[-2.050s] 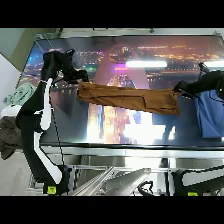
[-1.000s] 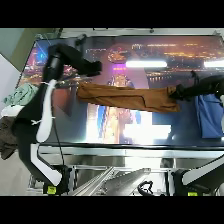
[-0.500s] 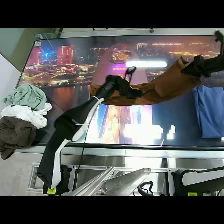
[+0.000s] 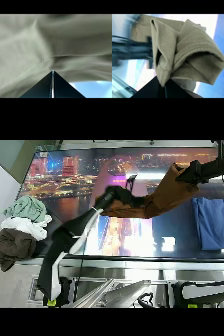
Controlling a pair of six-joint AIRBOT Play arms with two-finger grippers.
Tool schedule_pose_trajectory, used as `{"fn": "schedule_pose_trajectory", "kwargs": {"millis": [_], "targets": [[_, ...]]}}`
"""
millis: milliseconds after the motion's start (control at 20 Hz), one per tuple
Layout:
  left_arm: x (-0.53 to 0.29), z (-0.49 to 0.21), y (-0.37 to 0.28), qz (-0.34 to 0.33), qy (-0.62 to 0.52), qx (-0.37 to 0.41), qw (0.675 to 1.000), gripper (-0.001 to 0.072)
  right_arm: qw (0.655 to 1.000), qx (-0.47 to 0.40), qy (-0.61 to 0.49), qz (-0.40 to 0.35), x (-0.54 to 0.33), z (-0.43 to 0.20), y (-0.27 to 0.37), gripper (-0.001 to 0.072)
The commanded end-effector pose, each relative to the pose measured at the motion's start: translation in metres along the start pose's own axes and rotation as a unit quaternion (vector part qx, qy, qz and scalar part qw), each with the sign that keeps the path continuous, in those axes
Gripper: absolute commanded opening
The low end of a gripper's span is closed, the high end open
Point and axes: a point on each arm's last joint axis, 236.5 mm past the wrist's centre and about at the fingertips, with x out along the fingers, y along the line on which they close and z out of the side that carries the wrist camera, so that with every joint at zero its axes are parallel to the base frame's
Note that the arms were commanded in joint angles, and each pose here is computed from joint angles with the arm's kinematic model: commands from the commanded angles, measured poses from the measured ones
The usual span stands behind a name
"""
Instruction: Fold the shirts.
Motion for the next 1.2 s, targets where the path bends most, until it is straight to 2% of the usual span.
{"fn": "schedule_pose_trajectory", "kwargs": {"millis": [0, 150, 300, 500, 550, 600, 650, 750, 850, 1000, 1100, 1150], "targets": [[-0.14, 0.04, -0.022, -0.013, -0.04, 0.044, 0.998, 0.0013, 1.0, -0.002, 0.009, 0.008, 0.01, -0.002, 0.015, 0.0025], [-0.313, 0.065, -0.033, 0.011, -0.146, 0.073, 0.987, 0.0013, 0.999, -0.034, -0.002, 0.026, 0.045, 0.006, 0.058, 0.0025], [-0.47, 0.066, -0.041, 0.07, -0.293, 0.094, 0.949, 0.0013, 0.996, -0.06, -0.032, 0.061, 0.118, 0.017, 0.128, 0.0025], [-0.568, 0.028, -0.039, 0.145, -0.365, 0.105, 0.914, 0.0013, 0.992, -0.062, -0.054, 0.099, 0.267, -0.011, 0.207, 0.0033], [-0.576, 0.02, -0.032, 0.16, -0.37, 0.103, 0.909, 0.0013, 0.991, -0.061, -0.071, 0.099, 0.306, -0.019, 0.215, 0.0229], [-0.579, 0.013, -0.025, 0.17, -0.372, 0.094, 0.908, 0.0013, 0.99, -0.058, -0.088, 0.096, 0.343, -0.028, 0.217, 0.0622], [-0.579, 0.006, -0.016, 0.179, -0.371, 0.084, 0.907, 0.0013, 0.99, -0.052, -0.096, 0.091, 0.364, -0.033, 0.212, 0.0659], [-0.574, -0.006, 0.002, 0.193, -0.365, 0.067, 0.909, 0.0013, 0.992, -0.017, -0.09, 0.083, 0.363, -0.026, 0.192, 0.0659], [-0.566, -0.014, 0.016, 0.2, -0.357, 0.054, 0.911, 0.0013, 0.994, -0.013, -0.088, 0.066, 0.315, 0.005, 0.162, 0.0659], [-0.552, -0.02, 0.028, 0.2, -0.346, 0.047, 0.915, 0.0013, 0.997, -0.016, -0.078, -0.005, 0.217, 0.041, 0.086, 0.0661], [-0.545, -0.019, 0.027, 0.193, -0.339, 0.051, 0.919, 0.0013, 0.996, 0.036, -0.053, -0.067, 0.168, 0.04, 0.019, 0.0705], [-0.542, -0.019, 0.023, 0.189, -0.338, 0.056, 0.92, 0.0013, 0.993, 0.069, -0.034, -0.084, 0.157, 0.033, -0.01, 0.0705]]}}
